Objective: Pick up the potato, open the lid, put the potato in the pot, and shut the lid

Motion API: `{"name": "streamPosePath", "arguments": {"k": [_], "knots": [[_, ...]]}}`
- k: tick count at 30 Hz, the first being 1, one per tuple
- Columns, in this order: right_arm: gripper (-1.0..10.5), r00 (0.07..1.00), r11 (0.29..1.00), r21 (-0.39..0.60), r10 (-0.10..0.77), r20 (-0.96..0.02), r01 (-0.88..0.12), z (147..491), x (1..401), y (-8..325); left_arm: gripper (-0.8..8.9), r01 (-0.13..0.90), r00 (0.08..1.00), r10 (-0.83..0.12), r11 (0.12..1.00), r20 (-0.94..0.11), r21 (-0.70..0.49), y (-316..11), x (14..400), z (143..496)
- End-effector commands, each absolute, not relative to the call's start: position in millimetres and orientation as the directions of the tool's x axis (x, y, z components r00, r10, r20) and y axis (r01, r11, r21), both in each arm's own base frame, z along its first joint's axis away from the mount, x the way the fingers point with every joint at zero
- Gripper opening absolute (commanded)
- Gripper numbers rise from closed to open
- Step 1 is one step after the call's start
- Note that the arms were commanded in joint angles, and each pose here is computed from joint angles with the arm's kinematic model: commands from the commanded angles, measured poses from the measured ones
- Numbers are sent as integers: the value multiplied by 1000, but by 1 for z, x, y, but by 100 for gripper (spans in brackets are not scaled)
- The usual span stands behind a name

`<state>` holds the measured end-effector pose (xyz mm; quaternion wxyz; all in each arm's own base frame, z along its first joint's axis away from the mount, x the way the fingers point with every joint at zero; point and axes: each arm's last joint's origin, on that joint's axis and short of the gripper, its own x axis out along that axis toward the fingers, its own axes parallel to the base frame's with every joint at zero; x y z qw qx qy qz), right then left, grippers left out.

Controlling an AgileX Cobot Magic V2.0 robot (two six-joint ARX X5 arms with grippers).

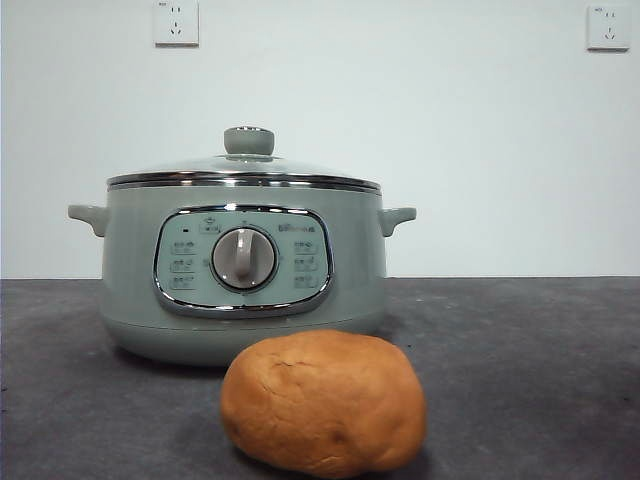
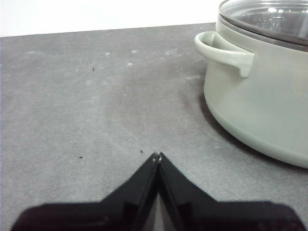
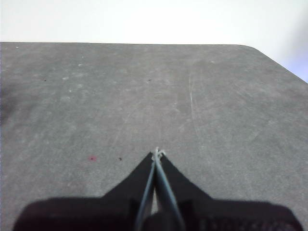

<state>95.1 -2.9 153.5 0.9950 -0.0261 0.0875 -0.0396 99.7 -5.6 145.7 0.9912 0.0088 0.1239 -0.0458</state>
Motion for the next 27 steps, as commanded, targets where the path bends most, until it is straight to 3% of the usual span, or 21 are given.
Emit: {"name": "streamPosePath", "arguments": {"k": [1, 10, 19, 22, 27], "knots": [[1, 981, 997, -5, -81, -175, 82, 150, 96, -3, -1, 98, 964, -91, 995, -249, 15, -6, 100, 143], [1, 982, 995, 49, -81, -171, 91, 151, 96, -3, -1, 98, 967, -91, 995, -237, 16, -6, 100, 144], [18, 991, 978, 201, -27, -129, 52, 167, 93, -1, 2, 85, 971, -99, 994, -216, -73, -6, 99, 160], [185, 995, 975, 223, 38, -93, -16, 180, 91, 1, 55, 83, 971, -101, 993, -216, -88, -6, 99, 171], [489, 994, 956, 284, 94, -54, -75, 200, 85, 2, 363, 99, 962, -133, 984, -238, -150, -7, 101, 185]]}}
